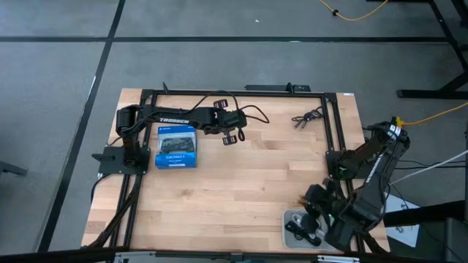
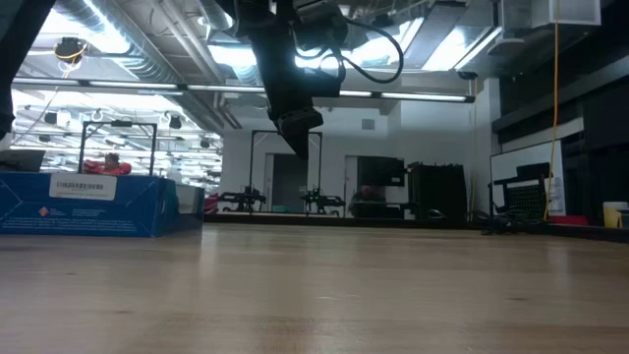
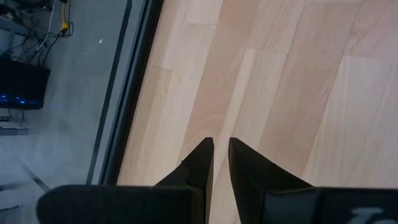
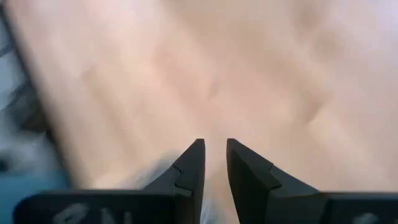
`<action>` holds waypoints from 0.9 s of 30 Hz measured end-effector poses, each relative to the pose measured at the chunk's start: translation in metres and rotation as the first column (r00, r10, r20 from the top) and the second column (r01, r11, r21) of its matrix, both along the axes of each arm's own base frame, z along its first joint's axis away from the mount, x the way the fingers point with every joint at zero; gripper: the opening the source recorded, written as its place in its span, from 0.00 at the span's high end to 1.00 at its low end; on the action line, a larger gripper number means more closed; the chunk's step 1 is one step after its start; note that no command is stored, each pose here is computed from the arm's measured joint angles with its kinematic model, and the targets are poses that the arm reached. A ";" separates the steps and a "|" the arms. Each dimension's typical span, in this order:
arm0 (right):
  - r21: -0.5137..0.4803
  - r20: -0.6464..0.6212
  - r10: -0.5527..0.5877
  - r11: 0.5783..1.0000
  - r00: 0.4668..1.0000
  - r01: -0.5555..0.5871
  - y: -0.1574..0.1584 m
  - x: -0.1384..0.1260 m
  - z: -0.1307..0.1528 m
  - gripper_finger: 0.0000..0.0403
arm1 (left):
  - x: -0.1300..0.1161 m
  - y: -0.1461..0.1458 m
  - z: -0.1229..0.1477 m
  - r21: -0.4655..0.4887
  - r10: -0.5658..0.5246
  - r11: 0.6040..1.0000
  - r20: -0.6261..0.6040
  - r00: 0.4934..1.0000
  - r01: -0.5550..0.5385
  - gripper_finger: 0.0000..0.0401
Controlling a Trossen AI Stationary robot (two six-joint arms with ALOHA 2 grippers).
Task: Pick and place USB-C Cables
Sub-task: Put the black charger cable into the white bin
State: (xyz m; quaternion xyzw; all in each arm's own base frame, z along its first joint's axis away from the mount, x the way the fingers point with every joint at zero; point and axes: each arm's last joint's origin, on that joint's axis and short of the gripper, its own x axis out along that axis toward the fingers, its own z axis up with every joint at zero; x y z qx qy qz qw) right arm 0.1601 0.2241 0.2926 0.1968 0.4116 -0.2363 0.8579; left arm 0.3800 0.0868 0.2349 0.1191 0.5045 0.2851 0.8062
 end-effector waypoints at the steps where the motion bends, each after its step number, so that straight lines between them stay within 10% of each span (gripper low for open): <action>1: -0.086 0.029 0.004 0.996 1.000 -0.001 -0.003 0.002 -0.001 0.83 | 0.000 0.000 0.000 0.000 0.000 1.000 0.000 1.000 0.000 0.89; 7: -0.312 0.001 -0.167 0.937 0.986 0.159 -0.031 0.015 -0.009 0.83 | 0.000 0.000 0.000 0.003 -0.004 1.000 -0.001 1.000 0.004 0.89; 27: -0.438 -0.188 -0.440 0.838 0.878 0.326 -0.169 0.039 -0.005 0.83 | 0.002 -0.005 0.001 0.062 -0.166 0.983 -0.117 0.979 0.174 0.89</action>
